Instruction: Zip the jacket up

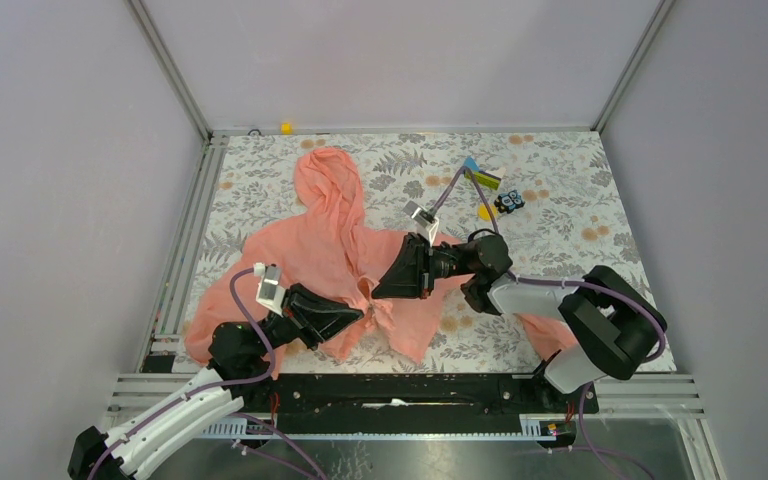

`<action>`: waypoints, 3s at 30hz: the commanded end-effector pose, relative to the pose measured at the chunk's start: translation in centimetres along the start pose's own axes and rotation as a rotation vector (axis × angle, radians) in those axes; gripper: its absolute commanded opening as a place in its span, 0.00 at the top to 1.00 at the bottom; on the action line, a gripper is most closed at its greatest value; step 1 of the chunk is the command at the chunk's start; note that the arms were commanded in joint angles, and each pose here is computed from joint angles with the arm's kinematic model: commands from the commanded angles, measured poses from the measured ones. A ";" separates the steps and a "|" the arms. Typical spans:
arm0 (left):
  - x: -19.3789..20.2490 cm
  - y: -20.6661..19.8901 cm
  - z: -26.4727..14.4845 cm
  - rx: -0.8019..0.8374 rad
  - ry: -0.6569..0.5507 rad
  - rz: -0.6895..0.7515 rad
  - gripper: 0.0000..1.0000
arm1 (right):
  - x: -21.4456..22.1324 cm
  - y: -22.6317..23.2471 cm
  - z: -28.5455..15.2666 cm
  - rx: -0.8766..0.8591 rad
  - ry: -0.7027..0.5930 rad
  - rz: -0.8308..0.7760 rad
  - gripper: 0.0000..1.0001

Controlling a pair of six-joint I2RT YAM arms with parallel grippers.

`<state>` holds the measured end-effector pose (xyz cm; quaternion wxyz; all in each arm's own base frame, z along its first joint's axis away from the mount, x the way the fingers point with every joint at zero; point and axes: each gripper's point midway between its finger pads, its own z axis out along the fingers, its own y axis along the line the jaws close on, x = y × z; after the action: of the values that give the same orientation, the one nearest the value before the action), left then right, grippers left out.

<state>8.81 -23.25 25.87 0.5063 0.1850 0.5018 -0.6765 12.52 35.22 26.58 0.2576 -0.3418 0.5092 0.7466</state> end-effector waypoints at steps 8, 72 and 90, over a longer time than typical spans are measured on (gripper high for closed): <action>5.2 4.3 -2.7 -0.119 0.069 -0.059 1.00 | -4.2 5.5 1.7 -0.148 -0.126 -0.201 1.00; 7.6 11.1 -4.9 -0.587 0.125 -0.320 1.00 | 4.2 -4.6 0.5 0.113 -0.108 0.483 0.81; 11.6 11.7 -6.5 -0.695 0.276 -0.493 1.00 | 9.6 -9.3 -3.1 0.296 -0.023 0.492 0.50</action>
<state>13.36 -23.19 10.02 0.3153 -0.0347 0.7847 -0.5325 13.97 36.30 13.24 0.0851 -0.1111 0.6920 0.7082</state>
